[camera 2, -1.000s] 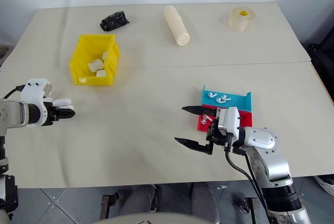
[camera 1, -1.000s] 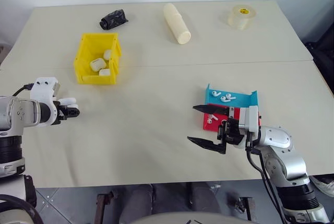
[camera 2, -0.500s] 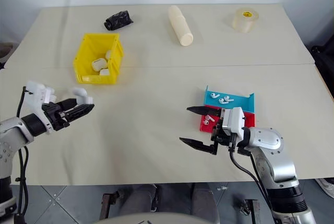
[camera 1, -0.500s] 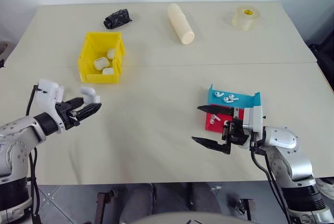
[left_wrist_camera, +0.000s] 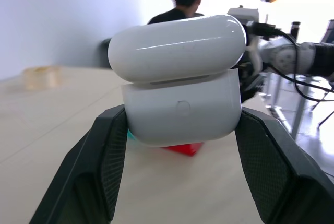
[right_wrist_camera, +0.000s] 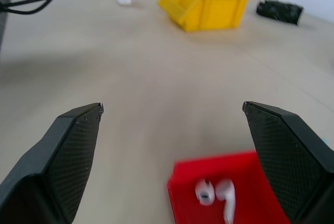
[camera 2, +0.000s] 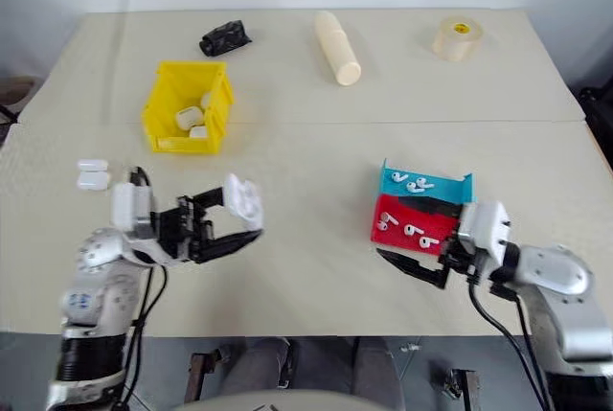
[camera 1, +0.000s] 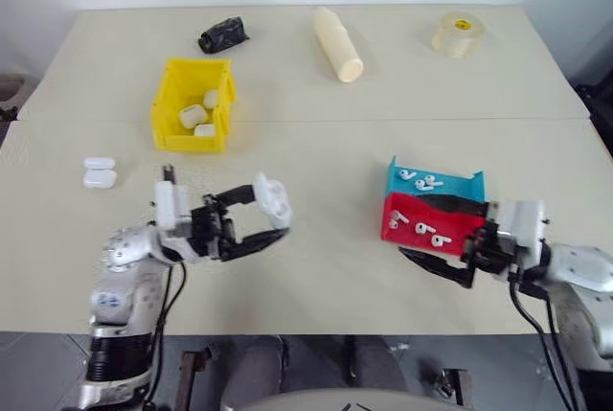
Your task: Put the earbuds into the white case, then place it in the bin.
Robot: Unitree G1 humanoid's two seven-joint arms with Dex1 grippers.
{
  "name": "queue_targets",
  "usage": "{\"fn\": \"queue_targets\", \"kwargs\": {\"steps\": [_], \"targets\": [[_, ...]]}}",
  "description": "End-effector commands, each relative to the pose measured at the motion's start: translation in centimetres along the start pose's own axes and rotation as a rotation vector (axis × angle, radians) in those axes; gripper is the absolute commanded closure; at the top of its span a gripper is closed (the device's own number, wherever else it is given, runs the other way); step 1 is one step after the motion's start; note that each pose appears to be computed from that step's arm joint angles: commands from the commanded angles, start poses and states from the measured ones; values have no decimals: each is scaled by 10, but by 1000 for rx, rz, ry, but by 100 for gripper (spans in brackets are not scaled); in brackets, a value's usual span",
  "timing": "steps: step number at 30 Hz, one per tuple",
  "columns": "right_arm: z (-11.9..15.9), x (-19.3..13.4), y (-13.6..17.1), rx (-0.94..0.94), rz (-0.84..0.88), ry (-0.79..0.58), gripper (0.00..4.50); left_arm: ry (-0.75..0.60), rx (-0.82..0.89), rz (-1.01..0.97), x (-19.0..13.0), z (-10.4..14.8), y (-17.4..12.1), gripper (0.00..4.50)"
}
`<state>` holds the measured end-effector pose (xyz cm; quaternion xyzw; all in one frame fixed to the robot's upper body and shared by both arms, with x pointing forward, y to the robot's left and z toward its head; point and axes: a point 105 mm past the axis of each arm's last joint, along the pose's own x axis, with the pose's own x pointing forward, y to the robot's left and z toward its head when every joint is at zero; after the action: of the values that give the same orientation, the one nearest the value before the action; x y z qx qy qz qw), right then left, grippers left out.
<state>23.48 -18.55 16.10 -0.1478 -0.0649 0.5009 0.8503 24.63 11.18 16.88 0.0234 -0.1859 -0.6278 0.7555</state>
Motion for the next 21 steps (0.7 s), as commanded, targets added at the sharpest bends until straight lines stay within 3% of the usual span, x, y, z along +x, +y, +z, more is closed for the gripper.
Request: {"fn": "queue_targets", "kwargs": {"steps": [1,12,15,19,21], "targets": [[13,-29,-2,-67,-98,50,0,-53,110,-114,18,-10,-7,175],[-8,-100,5,-17,-259,258,0,-164,213,-258,50,-25,-13,175],[-10,-91,4,0,-218,307,0,-171,210,-270,52,-25,-14,175],[-25,-73,-4,33,-149,562,0,-167,196,-279,53,-26,-17,175],[-21,-64,-7,36,-131,561,0,-165,191,-278,53,-26,-17,175]]}}
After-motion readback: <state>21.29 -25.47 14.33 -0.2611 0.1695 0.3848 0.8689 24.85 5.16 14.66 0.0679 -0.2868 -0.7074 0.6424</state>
